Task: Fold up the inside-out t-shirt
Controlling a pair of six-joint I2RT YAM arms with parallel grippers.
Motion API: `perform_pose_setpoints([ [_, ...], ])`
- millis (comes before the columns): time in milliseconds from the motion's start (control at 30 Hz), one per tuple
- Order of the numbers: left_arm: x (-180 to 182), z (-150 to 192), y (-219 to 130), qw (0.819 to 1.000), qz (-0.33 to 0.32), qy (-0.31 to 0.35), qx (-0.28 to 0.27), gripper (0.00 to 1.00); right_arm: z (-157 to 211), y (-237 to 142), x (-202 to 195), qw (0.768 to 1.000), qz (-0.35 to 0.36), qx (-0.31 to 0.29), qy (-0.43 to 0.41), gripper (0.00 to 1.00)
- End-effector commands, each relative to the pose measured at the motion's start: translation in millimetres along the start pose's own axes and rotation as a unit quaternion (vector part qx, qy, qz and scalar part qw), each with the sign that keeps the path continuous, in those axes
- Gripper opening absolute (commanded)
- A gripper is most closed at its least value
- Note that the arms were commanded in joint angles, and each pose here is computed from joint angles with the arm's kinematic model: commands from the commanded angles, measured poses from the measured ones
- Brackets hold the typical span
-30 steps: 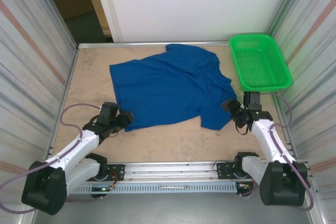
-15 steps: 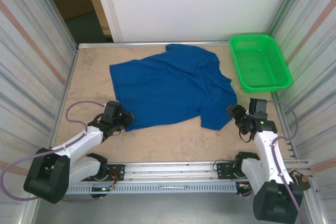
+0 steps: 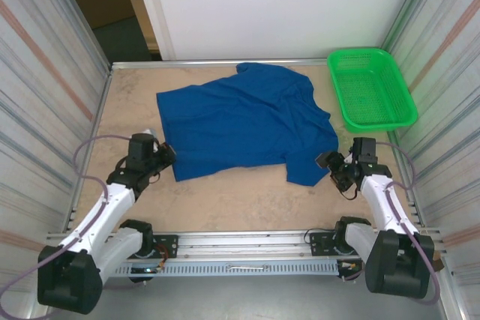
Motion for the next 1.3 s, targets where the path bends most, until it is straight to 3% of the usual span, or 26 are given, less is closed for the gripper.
perform_pose_setpoints([
  [0,10,-11,-4,1.000,-0.011,0.008,0.005,0.00,5,7,8,1.000,-0.013,0.012,-0.026,0.75],
  [300,3,-58,-14,0.999,-0.005,0.000,-0.035,0.00,9,23,16,0.998,0.008,0.025,-0.061,0.71],
  [567,-3,-63,-14,0.999,0.002,-0.005,-0.033,0.00,17,44,29,0.994,0.024,0.046,-0.099,0.64],
  [633,-2,-63,-14,0.999,0.003,-0.005,-0.034,0.00,21,50,33,0.993,0.022,0.053,-0.105,0.58],
  [767,-2,-62,-15,0.999,0.003,-0.006,-0.034,0.00,21,50,47,0.992,0.007,0.055,-0.114,0.02],
  [800,-2,-62,-15,0.999,0.004,-0.006,-0.034,0.00,17,45,53,0.992,-0.004,0.048,-0.112,0.00],
  [1033,-4,-60,-12,1.000,0.008,-0.004,-0.027,0.00,-41,31,125,0.992,-0.074,-0.001,-0.103,0.00],
  [1067,-3,-60,-11,1.000,0.007,-0.004,-0.024,0.00,-50,38,139,0.991,-0.089,0.002,-0.104,0.09],
  [1133,-1,-58,-8,1.000,0.006,-0.005,-0.021,0.00,-62,54,163,0.986,-0.123,0.017,-0.113,0.51],
  [1167,0,-57,-7,1.000,0.005,-0.005,-0.020,0.00,-65,60,178,0.981,-0.150,0.028,-0.122,0.59],
  [1267,1,-56,-4,1.000,0.004,-0.007,-0.015,0.00,-70,59,204,0.971,-0.186,0.036,-0.148,0.62],
])
Point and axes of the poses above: each hand's point on the last joint's axis, 136 mm out from that joint toward the fingers, its own y axis out along the fingers, its own x axis along the line the jaws close on, z = x × y, the point moved 1 cm from there along -y, back along the fingers, and after that the axes turned 15 degrees about -y, right-handed, at the moved point
